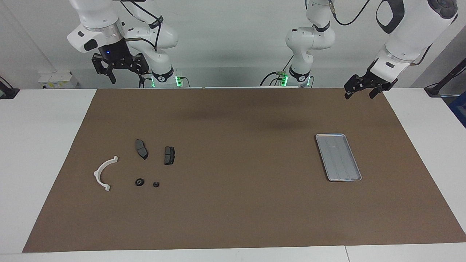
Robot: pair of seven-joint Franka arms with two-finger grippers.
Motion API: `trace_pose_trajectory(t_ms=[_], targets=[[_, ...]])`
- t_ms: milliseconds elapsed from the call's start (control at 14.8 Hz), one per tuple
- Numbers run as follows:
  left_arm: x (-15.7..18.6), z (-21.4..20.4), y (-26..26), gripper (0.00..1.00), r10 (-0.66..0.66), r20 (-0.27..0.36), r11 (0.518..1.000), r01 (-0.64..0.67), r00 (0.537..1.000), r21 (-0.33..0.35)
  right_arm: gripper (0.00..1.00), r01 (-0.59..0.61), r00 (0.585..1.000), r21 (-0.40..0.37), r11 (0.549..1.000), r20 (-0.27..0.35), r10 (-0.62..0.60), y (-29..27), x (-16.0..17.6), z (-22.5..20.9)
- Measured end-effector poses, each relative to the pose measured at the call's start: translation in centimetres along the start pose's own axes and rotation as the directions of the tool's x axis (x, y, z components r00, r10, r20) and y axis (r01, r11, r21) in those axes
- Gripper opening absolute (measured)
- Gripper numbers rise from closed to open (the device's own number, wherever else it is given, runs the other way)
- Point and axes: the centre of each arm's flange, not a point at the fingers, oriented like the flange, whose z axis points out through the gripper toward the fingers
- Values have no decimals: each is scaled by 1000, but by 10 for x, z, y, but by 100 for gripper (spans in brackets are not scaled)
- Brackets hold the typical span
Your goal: Pick bearing gear from pile to tray
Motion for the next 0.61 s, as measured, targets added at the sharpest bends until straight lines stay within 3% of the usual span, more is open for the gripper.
trace_pose_trajectory(t_ms=[607], targets=[[0, 0, 0, 100, 0, 0, 1000, 0, 1000, 0, 100, 17, 1000, 2, 1000, -11, -17, -9, -1, -4]])
